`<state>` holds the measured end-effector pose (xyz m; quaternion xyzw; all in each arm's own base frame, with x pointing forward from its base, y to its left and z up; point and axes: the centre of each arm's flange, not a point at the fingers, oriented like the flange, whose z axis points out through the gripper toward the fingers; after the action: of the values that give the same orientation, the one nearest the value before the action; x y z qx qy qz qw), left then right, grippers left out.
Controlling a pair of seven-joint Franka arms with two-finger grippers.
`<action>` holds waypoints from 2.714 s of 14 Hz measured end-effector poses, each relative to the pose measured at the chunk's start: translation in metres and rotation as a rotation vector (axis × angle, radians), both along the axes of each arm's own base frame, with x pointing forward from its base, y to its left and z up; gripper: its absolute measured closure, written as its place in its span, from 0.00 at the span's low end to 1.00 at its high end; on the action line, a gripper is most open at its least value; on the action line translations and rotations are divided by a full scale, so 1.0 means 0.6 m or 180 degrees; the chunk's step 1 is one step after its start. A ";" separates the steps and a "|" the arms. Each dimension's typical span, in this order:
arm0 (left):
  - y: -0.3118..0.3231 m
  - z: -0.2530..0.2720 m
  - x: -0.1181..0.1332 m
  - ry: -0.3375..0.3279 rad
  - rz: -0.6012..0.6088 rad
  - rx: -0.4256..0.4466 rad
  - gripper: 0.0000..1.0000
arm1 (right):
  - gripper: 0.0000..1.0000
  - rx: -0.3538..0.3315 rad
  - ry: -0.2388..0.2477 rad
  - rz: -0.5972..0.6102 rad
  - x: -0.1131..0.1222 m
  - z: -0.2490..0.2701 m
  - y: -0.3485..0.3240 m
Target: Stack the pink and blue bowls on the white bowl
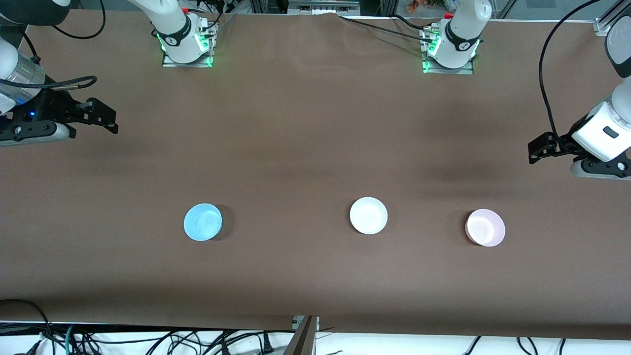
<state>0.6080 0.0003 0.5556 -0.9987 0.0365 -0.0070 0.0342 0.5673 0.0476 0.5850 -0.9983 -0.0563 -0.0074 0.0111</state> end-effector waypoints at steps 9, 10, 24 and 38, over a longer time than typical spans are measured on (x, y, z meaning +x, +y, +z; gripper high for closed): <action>0.014 -0.035 0.012 0.0110 0.0043 0.0004 0.00 | 0.00 0.0000 0.0000 0.0000 0.000 0.000 0.000; 0.023 -0.056 0.019 0.0168 0.0069 0.0003 0.00 | 0.00 0.0000 0.0001 0.0000 0.000 0.000 0.000; 0.120 -0.507 0.140 0.0185 0.0199 -0.0085 0.00 | 0.00 0.0000 0.0002 -0.0003 0.000 -0.001 -0.001; 0.127 -0.585 0.142 0.0163 0.0214 -0.0104 0.12 | 0.00 0.0000 0.0002 -0.0004 0.000 -0.001 -0.001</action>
<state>0.6932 0.0766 0.2047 -0.9997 0.0037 0.0192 0.0172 0.5675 0.0470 0.5846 -0.9984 -0.0557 -0.0070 0.0111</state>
